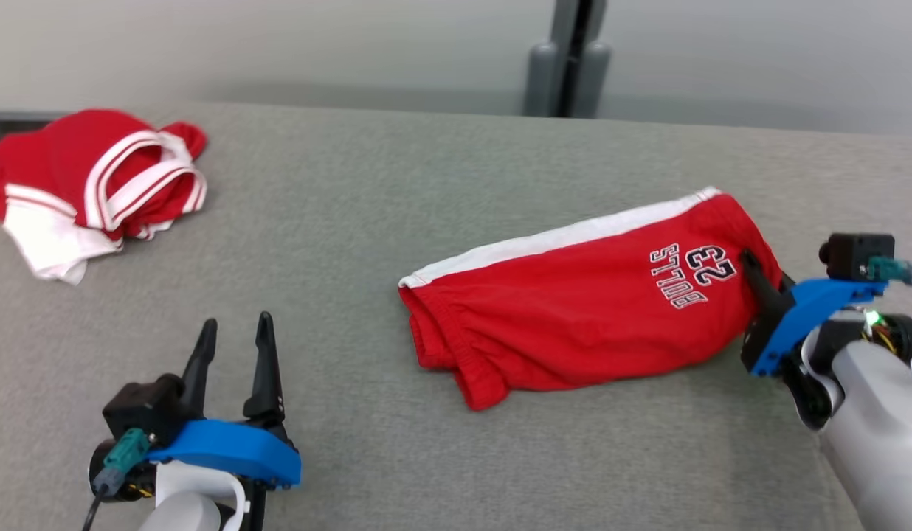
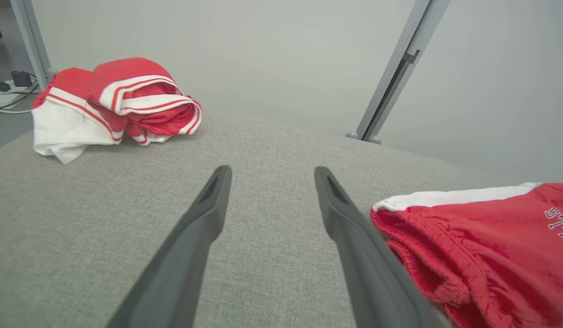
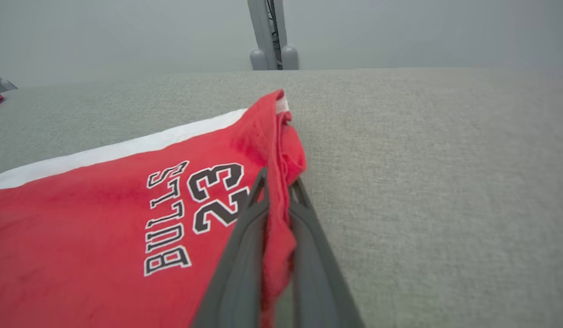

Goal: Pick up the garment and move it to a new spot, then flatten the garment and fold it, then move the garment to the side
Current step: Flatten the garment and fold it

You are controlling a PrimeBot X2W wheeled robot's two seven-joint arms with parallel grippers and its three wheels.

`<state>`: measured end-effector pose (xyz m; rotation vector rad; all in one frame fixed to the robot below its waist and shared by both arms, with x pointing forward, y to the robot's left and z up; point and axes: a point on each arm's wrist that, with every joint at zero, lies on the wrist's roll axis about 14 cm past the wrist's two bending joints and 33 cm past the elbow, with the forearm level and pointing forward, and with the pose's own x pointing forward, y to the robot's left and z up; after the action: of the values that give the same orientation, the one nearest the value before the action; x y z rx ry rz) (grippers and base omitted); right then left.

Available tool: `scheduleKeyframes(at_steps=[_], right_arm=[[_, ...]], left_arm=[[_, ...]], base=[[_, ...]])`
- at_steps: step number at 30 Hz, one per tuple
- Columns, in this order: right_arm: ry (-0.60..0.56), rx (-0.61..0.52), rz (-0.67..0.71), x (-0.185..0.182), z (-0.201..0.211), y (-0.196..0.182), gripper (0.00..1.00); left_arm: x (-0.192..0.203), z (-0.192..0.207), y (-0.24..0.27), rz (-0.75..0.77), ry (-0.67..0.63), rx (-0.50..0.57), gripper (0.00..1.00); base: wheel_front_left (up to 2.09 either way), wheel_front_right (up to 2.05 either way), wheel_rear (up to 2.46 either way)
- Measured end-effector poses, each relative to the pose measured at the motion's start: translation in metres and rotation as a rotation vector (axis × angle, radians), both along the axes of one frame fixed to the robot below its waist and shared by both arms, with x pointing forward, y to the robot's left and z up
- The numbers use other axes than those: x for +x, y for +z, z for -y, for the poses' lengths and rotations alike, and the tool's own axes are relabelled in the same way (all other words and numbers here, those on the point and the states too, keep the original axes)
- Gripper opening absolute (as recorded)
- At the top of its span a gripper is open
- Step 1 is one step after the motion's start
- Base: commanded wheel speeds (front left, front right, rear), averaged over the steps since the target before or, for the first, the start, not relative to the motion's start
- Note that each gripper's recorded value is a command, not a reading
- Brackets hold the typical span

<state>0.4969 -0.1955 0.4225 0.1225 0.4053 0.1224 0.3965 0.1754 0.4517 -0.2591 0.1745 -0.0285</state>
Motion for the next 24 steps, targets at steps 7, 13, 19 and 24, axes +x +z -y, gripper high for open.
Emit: scheduleKeyframes(at_steps=[7,13,19,24], right_arm=[[-0.139,-0.005,0.018,-0.060,0.056,-0.009,0.00],[-0.243,0.015,0.013,-0.102,0.086,-0.017,0.00],[-0.235,0.020,0.081,-0.092,0.083,0.001,0.00],[-0.128,0.066,0.206,-0.056,0.034,0.038,0.00]], left_arm=[[-0.003,0.038,-0.001,0.003,-0.097,-0.012,1.00],[-0.004,0.066,0.000,0.012,-0.171,-0.013,1.00],[-0.004,0.066,0.002,0.024,-0.175,0.006,1.00],[-0.008,0.052,0.005,0.032,-0.135,0.012,1.00]], base=[[0.00,0.00,0.00],[0.00,0.00,0.00],[0.00,0.00,0.00],[0.00,0.00,0.00]])
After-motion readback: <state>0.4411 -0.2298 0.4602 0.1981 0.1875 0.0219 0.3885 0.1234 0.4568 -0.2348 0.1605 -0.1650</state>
